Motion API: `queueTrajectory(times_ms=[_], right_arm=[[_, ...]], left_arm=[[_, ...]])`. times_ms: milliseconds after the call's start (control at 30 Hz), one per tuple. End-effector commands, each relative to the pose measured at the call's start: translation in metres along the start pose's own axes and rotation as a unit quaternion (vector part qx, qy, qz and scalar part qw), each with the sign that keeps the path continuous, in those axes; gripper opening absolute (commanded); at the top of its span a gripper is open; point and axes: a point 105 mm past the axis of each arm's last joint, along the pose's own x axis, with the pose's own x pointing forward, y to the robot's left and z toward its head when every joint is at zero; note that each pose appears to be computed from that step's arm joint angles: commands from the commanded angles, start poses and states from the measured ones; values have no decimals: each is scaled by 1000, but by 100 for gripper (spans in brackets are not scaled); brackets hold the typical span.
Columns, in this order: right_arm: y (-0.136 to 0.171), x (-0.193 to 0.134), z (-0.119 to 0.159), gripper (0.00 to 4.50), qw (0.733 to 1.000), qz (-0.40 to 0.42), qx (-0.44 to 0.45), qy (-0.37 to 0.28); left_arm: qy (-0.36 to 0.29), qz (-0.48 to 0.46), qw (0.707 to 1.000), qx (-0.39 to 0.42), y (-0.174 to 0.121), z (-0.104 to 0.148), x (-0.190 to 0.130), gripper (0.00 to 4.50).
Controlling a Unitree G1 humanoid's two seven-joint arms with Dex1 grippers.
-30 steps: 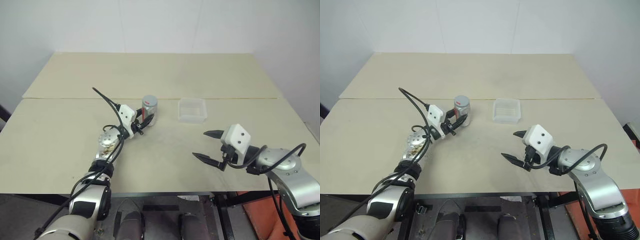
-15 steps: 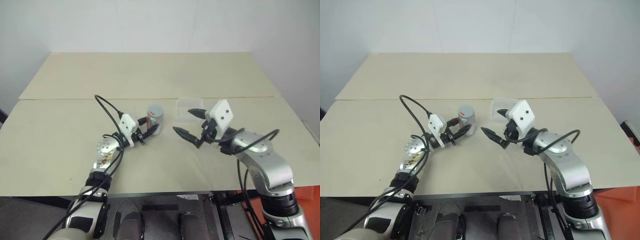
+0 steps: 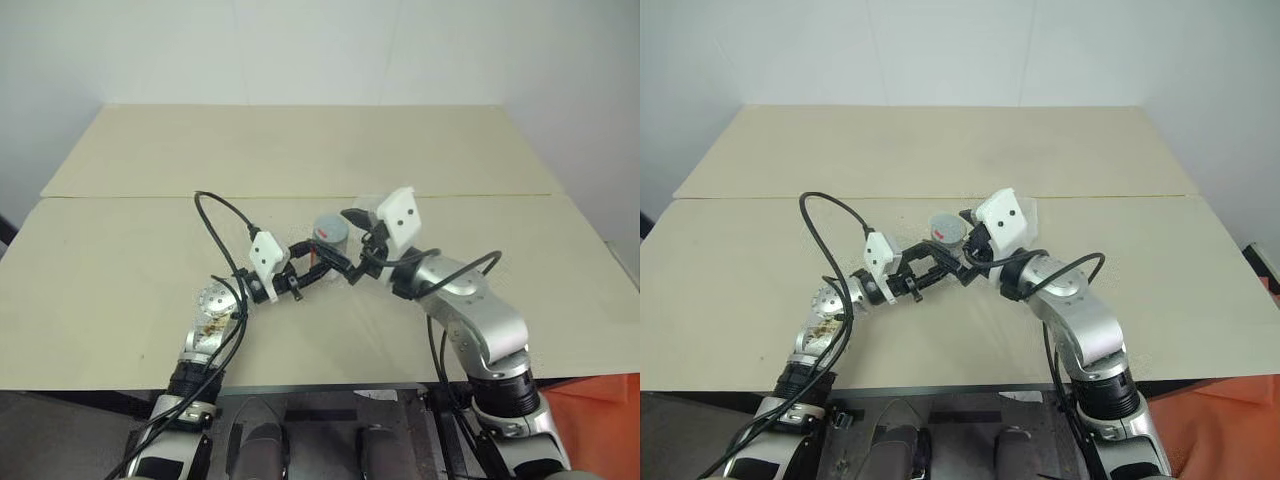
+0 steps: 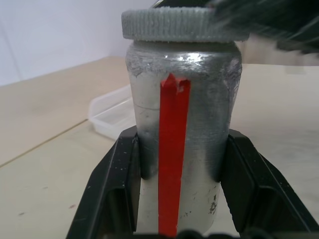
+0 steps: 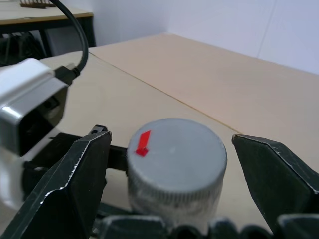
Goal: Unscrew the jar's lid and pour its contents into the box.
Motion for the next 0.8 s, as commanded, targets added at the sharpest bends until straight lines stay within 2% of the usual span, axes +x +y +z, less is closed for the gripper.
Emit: queueTrajectory(times_ms=[33, 333, 433, 567, 800], right_arm=[[1, 0, 13, 450, 999, -7, -23, -31], [-1, -1, 12, 450, 999, -11, -19, -34], [-1, -1, 10, 397, 999, -6, -18, -30], [0, -1, 9, 276, 999, -5, -20, -27], [0, -2, 8, 276, 999, -2, -29, -21]], left_arm=[[-18, -7, 1000, 6, -4, 10, 2, 192], [-12, -8, 1000, 4, -2, 8, 2, 192], [-15, -7, 1000, 4, -1, 9, 2, 192], [-14, -7, 1000, 5, -1, 8, 2, 192], [-18, -16, 1000, 6, -4, 10, 3, 192]])
